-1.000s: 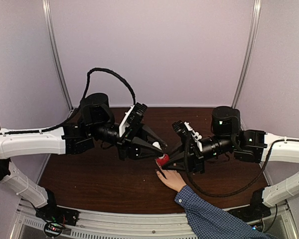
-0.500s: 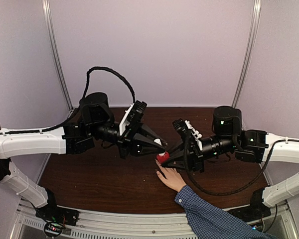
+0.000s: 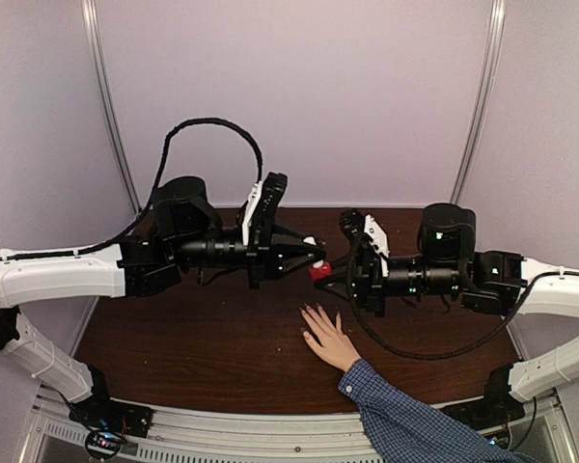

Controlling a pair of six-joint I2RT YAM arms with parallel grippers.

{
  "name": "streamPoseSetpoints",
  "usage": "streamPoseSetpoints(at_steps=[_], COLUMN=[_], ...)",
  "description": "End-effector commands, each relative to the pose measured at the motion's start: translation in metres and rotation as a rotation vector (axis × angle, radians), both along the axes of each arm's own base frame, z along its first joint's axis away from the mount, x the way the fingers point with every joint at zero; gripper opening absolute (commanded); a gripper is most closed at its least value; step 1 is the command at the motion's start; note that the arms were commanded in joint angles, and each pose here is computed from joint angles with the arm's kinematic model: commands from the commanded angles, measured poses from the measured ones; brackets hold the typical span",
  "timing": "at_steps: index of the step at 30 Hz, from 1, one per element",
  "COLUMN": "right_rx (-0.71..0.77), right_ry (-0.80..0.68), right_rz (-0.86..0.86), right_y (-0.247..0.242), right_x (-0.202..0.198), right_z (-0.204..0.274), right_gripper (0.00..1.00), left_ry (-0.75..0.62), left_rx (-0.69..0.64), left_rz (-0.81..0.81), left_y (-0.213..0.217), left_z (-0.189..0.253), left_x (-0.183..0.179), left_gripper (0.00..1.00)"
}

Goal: Paint the nails
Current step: Unscrew the cap of the nail polish bottle.

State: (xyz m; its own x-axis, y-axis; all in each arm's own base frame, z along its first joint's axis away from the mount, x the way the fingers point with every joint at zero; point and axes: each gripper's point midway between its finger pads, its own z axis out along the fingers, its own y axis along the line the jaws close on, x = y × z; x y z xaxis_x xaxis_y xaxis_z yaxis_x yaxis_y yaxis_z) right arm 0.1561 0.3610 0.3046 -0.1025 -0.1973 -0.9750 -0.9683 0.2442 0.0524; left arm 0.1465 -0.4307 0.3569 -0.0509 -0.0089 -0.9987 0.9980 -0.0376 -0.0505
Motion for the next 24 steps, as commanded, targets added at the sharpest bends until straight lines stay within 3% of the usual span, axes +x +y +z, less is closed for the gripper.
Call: streamPoseSetpoints(at_steps=[1,7,17,21,24], right_rx=[0.022,-0.051,-0.106,-0.116,-0.135], right_ry=[-0.03,-0.03,-0.07,-0.076,-0.074], right_rz=[-0.308,-0.51,-0.604,-0.539,-0.457], right_y=[-0.017,-0.026,-0.027,-0.025,-0.025], right_x=[0.053,0.088,0.108,0.1,0.091], right_z=[0.014,-0.004,-0.01,-0.01,-0.015], right_gripper=[0.0,0.0,0.0,0.0,0.0], left_ry=[0.027,0.123,0.198,0.191,0.158], left_rx=[0.004,0.025,0.016,0.026,0.059], left_rz=[0.202,0.432,0.608,0.572,0.454], left_y=[-0.002,-0.003,0.003,0.013,0.022], left_z=[-0.002,-0.02,-0.033,-0.025,-0.016], left_x=[0.034,0.078,0.108,0.103,0.088], left_gripper=[0.0,0.0,0.0,0.28,0.46])
